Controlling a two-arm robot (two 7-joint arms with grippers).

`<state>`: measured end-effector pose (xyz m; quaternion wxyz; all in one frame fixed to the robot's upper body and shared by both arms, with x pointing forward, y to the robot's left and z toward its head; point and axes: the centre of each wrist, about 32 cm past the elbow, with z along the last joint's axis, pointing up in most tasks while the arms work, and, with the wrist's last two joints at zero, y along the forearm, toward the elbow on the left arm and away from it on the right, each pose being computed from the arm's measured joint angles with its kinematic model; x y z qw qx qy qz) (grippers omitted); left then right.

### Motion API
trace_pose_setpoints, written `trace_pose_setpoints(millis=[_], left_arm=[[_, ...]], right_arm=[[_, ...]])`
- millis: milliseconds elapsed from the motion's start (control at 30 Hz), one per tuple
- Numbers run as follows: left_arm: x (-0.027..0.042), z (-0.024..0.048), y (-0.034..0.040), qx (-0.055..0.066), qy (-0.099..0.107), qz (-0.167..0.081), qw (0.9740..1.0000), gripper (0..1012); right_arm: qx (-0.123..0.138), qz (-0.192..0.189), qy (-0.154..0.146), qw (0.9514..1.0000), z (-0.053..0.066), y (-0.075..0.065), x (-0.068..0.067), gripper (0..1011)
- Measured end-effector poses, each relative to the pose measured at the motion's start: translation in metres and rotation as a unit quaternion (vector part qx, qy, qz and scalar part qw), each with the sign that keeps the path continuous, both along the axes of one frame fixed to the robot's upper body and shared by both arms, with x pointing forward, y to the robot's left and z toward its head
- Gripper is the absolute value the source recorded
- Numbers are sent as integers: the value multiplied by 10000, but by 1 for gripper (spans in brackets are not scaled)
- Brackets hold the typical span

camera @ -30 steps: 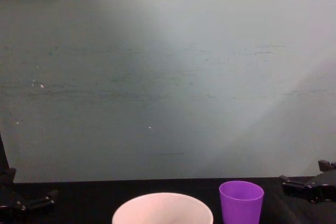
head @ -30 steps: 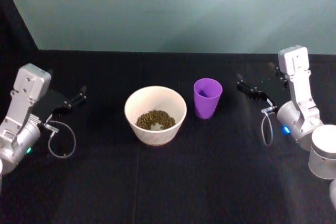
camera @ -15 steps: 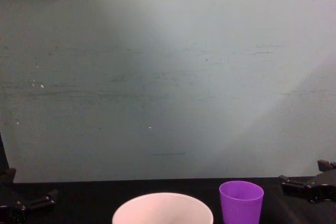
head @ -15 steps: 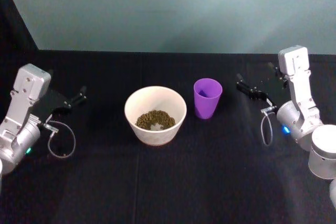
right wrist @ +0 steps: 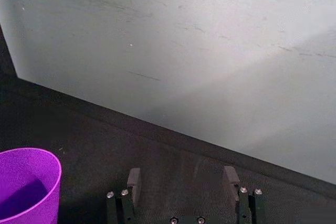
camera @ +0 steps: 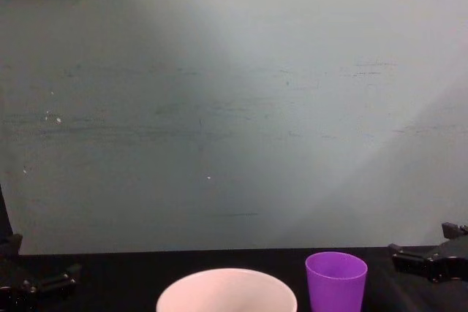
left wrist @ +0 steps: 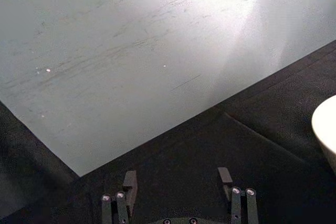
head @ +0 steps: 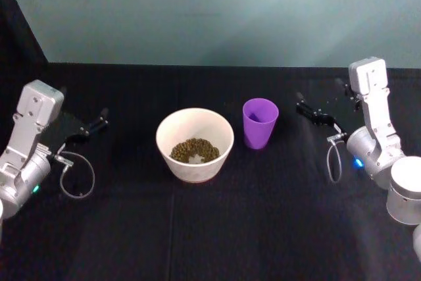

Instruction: Pick up the cup and pour the mung beans from the cup into the bowl.

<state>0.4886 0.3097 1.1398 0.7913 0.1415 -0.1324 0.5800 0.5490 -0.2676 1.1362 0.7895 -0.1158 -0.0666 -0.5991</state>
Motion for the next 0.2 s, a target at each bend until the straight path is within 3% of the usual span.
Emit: trace_pose_setpoints(millis=[200], left_arm=[[0, 0, 0, 0, 0, 0, 10000, 1000]], right_arm=[[2, 3, 0, 10000, 0, 0, 0, 1003]])
